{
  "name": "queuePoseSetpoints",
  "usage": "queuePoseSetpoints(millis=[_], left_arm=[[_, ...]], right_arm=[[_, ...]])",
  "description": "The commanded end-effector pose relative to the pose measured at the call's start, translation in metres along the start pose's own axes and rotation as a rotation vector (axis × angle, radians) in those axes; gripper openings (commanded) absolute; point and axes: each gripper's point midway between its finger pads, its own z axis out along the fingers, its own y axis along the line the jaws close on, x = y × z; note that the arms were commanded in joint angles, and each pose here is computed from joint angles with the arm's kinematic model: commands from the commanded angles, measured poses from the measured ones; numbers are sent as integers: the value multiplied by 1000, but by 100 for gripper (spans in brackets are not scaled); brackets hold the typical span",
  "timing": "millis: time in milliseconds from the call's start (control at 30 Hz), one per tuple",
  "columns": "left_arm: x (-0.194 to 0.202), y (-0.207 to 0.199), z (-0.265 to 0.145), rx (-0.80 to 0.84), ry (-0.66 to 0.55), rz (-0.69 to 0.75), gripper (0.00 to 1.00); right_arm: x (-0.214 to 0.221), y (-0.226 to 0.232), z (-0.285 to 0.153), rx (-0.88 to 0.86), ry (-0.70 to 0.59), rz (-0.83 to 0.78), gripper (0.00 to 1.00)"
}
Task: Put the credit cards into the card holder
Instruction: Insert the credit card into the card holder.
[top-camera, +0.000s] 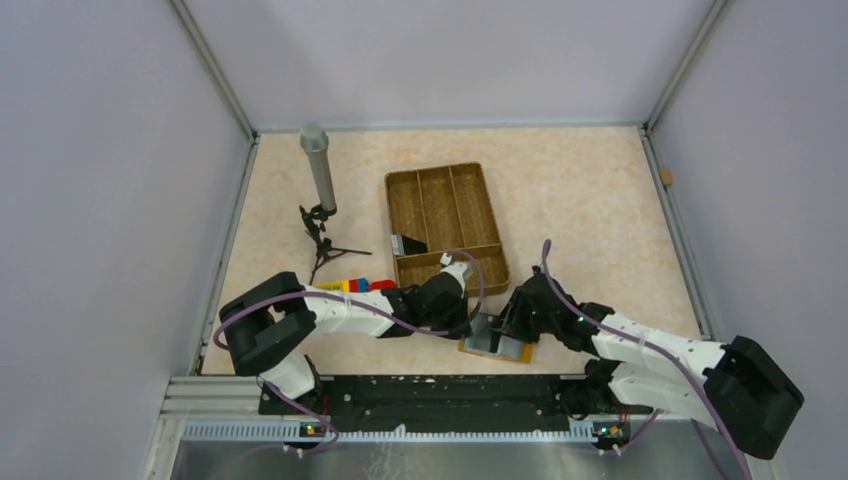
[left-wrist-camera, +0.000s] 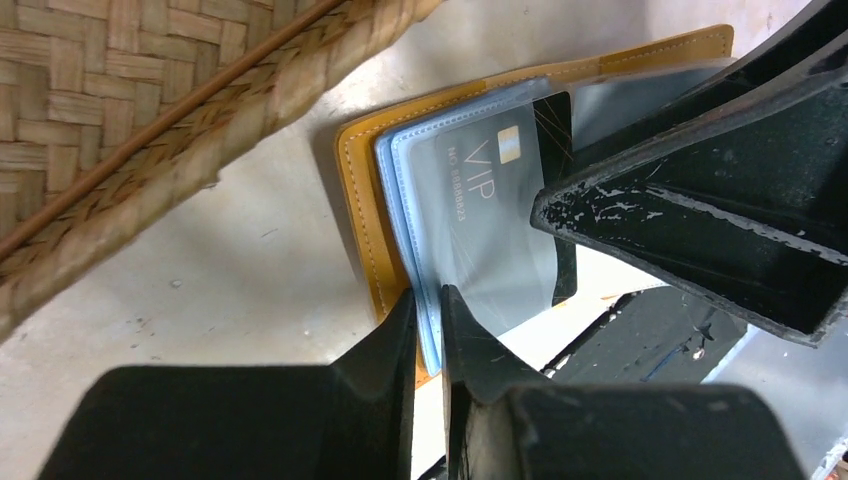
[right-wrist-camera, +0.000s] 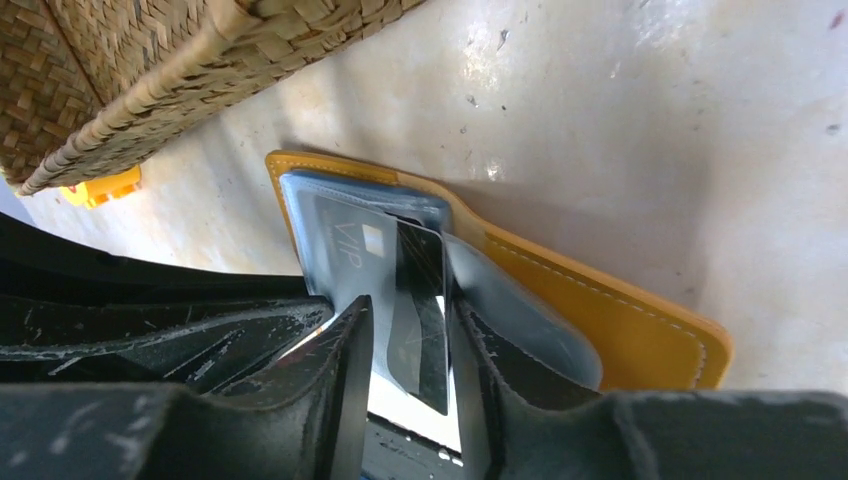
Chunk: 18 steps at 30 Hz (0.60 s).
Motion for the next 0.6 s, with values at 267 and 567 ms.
queuePoseSetpoints(millis=[267,567], left_arm=[[22,8,6,-10,60,-4,12],[22,8,6,-7,62,-9,17]], right_arm=[[-11,-10,-22,87,-54,-82,41],[-3,-5,-16,56,-21,-79,21]])
